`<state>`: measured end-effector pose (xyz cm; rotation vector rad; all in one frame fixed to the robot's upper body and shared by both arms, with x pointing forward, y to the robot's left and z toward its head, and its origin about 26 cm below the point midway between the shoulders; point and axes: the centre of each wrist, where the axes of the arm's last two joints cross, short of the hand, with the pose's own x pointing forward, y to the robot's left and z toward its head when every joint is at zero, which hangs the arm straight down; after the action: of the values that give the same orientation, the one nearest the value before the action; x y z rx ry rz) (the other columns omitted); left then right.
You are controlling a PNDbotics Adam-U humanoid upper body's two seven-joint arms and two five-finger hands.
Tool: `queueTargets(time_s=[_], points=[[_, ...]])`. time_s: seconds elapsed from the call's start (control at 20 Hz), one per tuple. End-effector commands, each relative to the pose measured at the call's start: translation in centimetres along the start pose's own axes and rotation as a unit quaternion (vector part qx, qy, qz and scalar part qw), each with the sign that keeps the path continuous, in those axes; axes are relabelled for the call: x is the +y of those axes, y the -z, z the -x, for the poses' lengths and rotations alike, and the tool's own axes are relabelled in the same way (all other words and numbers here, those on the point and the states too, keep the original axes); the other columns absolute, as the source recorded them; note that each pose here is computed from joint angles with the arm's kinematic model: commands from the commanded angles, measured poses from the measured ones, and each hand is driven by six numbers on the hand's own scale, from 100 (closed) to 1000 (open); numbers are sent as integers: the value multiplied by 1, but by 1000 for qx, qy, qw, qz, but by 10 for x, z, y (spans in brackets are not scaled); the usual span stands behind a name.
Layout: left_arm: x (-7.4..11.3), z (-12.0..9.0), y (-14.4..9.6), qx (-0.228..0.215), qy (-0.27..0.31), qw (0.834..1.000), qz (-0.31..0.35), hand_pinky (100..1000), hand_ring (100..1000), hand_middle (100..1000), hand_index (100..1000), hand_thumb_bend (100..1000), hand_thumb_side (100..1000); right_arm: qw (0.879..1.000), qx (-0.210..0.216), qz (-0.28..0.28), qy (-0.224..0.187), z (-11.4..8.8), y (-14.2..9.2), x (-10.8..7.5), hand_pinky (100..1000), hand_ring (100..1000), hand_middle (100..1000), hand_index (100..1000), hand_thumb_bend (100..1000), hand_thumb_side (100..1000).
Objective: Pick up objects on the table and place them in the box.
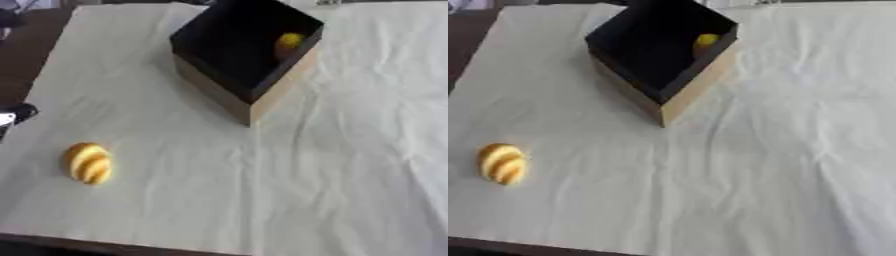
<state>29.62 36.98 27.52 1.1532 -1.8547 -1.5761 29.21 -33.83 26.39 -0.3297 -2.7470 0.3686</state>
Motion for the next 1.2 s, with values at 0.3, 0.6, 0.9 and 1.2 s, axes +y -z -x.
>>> queueTargets(time_s=[0.3, 0.6, 0.9, 1.2], points=[[-7, 0, -2, -74, -1, 990, 120, 906, 895, 841, 940, 579, 231, 1000, -11, -6, -10, -6, 5, -4, 923, 912, 696, 800, 100, 330], [-16, -2, 5, -95, -19, 982, 162, 888, 881, 841, 933, 556, 213, 1000, -10, -7, -7, -5, 5, -2, 924, 912, 695, 800, 100, 332], [-28, -4, 14, -103, -28, 972, 208, 870, 875, 857, 924, 511, 172, 1000, -8, -10, -1, -5, 5, 0, 925, 912, 693, 801, 100, 340], [-42, -1, 22, -86, -35, 967, 236, 859, 864, 846, 904, 430, 122, 1000, -5, -12, 4, -4, 4, 2, 926, 913, 692, 800, 100, 344]])
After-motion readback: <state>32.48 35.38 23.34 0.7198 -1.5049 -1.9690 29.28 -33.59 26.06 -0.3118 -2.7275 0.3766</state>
